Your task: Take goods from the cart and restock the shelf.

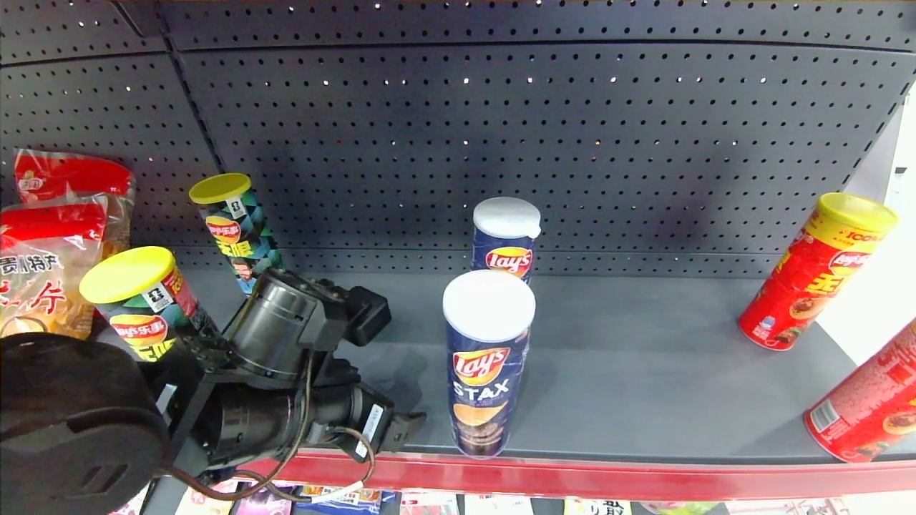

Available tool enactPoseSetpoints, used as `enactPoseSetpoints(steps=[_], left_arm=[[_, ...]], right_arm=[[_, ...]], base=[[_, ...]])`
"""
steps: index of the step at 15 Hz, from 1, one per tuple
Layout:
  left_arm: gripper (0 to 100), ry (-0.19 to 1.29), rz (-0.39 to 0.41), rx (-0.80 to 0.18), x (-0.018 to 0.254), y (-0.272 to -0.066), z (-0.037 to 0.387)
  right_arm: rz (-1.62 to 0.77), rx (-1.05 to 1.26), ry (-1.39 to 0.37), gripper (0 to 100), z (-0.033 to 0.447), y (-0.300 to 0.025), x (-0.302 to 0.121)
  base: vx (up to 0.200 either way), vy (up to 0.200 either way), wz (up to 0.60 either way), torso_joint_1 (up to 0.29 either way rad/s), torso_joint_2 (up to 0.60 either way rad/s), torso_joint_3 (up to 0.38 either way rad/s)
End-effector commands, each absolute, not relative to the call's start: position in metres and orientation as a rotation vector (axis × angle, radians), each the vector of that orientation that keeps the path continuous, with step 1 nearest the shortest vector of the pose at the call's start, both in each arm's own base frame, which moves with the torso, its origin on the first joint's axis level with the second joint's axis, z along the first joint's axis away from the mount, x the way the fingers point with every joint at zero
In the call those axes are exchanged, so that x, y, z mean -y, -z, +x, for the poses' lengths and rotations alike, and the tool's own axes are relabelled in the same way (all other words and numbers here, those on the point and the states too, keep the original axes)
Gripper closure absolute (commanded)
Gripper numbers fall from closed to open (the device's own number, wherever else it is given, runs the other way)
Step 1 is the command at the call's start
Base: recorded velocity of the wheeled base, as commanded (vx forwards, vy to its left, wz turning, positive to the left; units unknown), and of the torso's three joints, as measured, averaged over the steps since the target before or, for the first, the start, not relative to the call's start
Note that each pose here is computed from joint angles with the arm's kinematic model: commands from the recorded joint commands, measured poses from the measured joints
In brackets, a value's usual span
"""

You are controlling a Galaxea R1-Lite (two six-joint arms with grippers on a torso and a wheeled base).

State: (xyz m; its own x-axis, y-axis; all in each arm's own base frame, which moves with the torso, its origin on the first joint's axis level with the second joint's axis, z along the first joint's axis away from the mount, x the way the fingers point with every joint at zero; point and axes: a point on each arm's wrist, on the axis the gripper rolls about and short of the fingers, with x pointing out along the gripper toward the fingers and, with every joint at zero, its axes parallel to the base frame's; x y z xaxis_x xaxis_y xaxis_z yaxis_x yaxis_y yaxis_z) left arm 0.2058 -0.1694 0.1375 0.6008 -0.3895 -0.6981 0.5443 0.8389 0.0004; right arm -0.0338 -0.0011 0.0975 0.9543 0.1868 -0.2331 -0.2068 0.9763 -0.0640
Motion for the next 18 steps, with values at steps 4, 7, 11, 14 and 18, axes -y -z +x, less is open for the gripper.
enactPoseSetpoints(steps=[4, 7, 11, 14, 18], left_arm=[[0, 0.551, 0.228, -0.756, 0.175, -0.135, 0.210], [0, 0.556, 0.232, -0.756, 0.180, -0.134, 0.213], [0, 0.556, 0.230, -0.748, 0.185, -0.135, 0.218], [0, 0.559, 0.231, -0.748, 0.188, -0.134, 0.220], [0, 0.566, 0.226, -0.737, 0.194, -0.136, 0.223]], right_arm=[[-0.088, -0.233, -0.200, 0, -0.033, -0.098, 0.001], [-0.087, -0.233, -0.201, 0, -0.033, -0.098, 0.001], [-0.087, -0.233, -0.200, 0, -0.033, -0.098, 0.001], [-0.087, -0.233, -0.201, 0, -0.033, -0.098, 0.001], [-0.085, -0.234, -0.200, 0, -0.033, -0.097, 0.001]], base=[[0.000, 0.000, 0.00, 0.000, 0.00, 0.000], [0.000, 0.000, 0.00, 0.000, 0.00, 0.000], [0.000, 0.000, 0.00, 0.000, 0.00, 0.000], [0.000, 0.000, 0.00, 0.000, 0.00, 0.000], [0.000, 0.000, 0.00, 0.000, 0.00, 0.000]])
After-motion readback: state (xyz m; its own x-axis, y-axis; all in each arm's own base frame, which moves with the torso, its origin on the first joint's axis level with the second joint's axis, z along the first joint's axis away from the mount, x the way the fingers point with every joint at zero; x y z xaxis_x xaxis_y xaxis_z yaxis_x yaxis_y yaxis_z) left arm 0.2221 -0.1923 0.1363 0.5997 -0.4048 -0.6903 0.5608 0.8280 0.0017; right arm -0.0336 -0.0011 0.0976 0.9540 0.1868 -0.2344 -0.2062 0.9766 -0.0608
